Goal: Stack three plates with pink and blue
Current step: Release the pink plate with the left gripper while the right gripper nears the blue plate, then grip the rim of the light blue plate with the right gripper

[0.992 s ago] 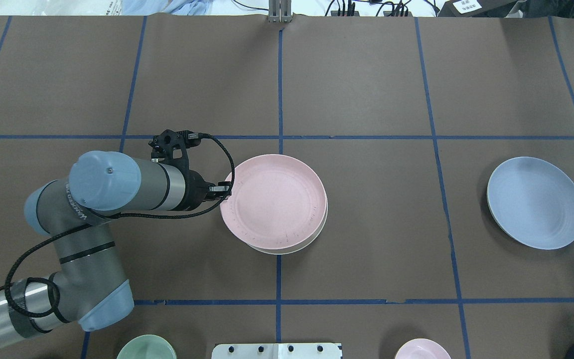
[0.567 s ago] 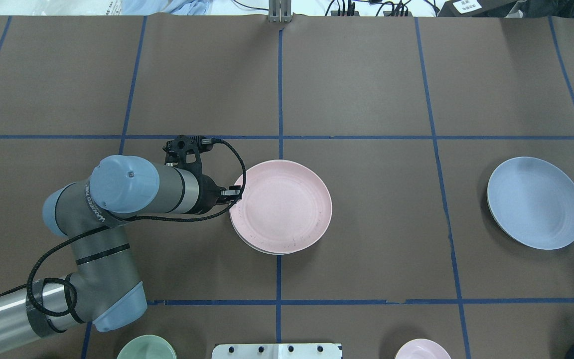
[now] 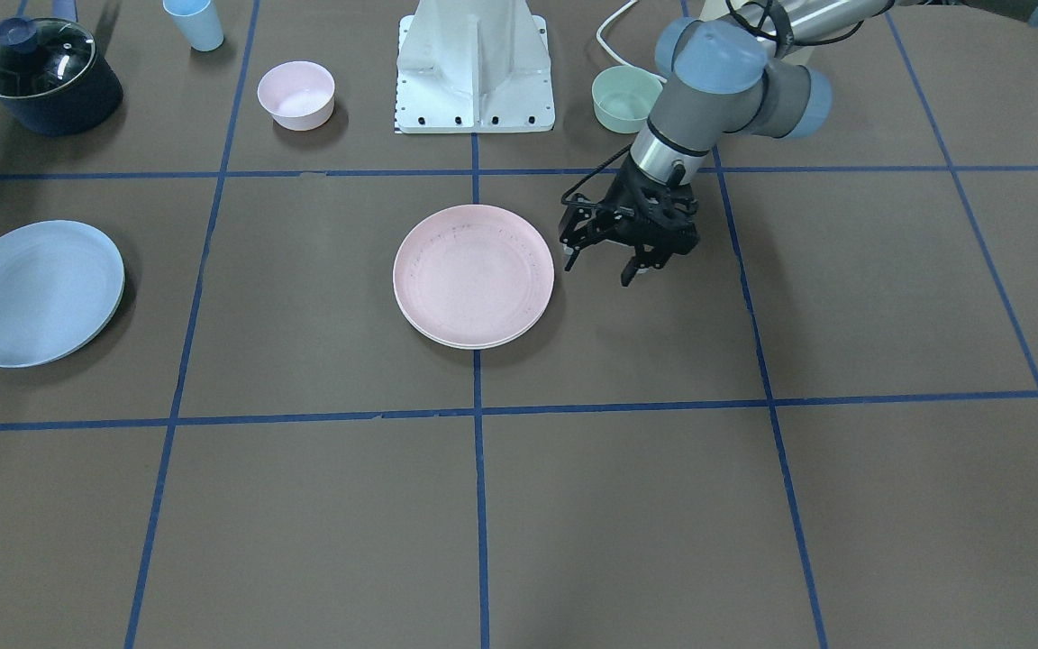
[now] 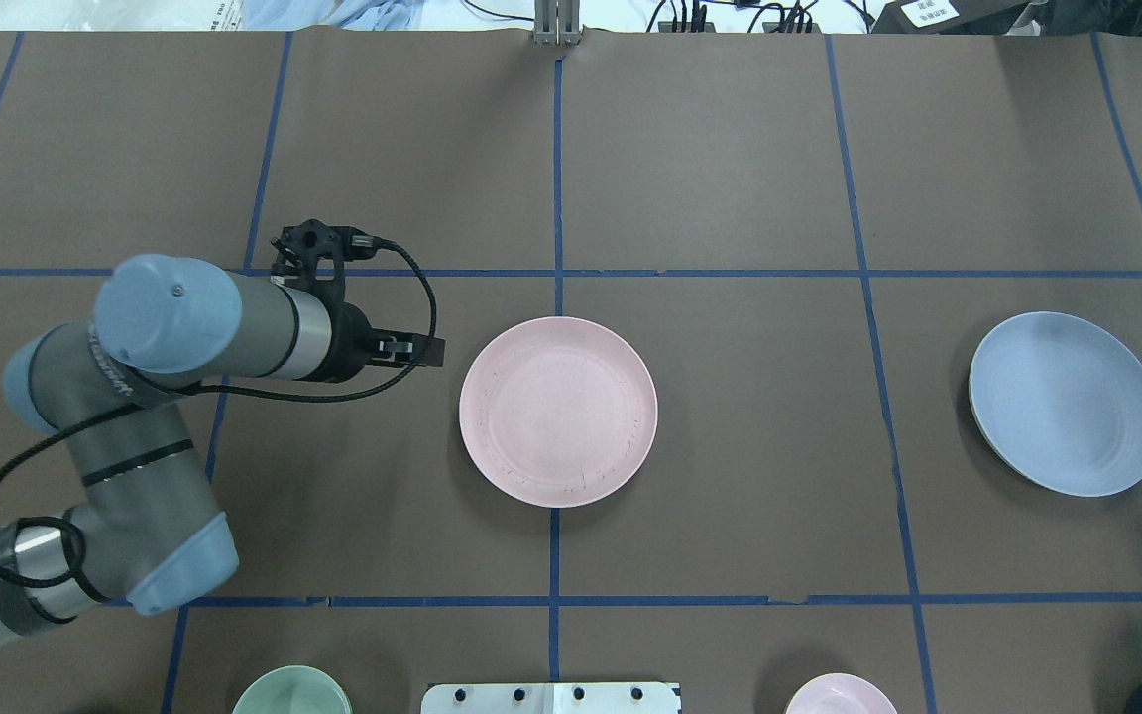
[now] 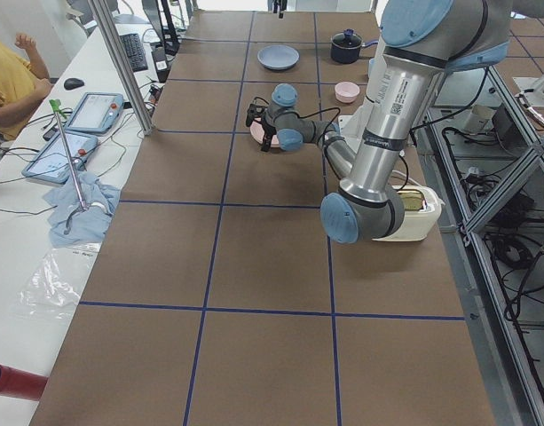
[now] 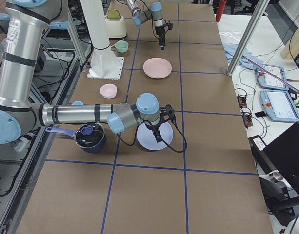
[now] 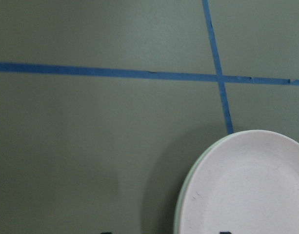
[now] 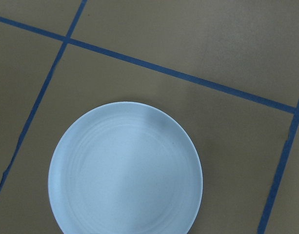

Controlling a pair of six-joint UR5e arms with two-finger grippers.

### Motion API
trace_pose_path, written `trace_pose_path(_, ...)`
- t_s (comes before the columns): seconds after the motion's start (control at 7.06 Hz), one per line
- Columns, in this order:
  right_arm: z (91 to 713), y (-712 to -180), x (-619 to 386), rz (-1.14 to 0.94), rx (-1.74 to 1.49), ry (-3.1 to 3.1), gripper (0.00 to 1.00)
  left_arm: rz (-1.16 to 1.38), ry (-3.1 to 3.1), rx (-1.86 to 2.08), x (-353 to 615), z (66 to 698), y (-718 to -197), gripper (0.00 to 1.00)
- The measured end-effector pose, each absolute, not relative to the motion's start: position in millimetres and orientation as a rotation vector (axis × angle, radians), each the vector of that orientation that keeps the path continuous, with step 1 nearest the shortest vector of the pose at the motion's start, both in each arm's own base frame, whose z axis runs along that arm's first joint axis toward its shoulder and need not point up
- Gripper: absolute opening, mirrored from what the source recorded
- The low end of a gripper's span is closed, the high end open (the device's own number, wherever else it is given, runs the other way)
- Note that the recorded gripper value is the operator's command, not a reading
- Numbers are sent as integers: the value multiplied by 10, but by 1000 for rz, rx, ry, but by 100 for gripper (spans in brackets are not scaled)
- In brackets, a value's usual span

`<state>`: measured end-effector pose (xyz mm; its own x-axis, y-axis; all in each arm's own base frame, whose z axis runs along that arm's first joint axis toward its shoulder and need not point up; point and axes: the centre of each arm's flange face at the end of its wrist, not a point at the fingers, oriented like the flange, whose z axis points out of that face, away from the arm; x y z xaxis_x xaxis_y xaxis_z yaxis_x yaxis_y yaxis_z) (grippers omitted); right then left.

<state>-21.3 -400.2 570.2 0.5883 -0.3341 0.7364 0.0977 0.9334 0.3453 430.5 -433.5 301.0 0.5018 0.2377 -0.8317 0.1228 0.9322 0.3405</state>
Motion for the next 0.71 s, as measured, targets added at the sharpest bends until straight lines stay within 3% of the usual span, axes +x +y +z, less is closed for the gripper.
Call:
trace_pose_path(0.28,5725,-3954,-582,-191,258,-858,97,268,893,484,3018,3828,-4751,100)
trace_pose_path(0.71,6100,-3707,-994,-95,277,-829,78,451,666,589,1518,4783,-4957,100)
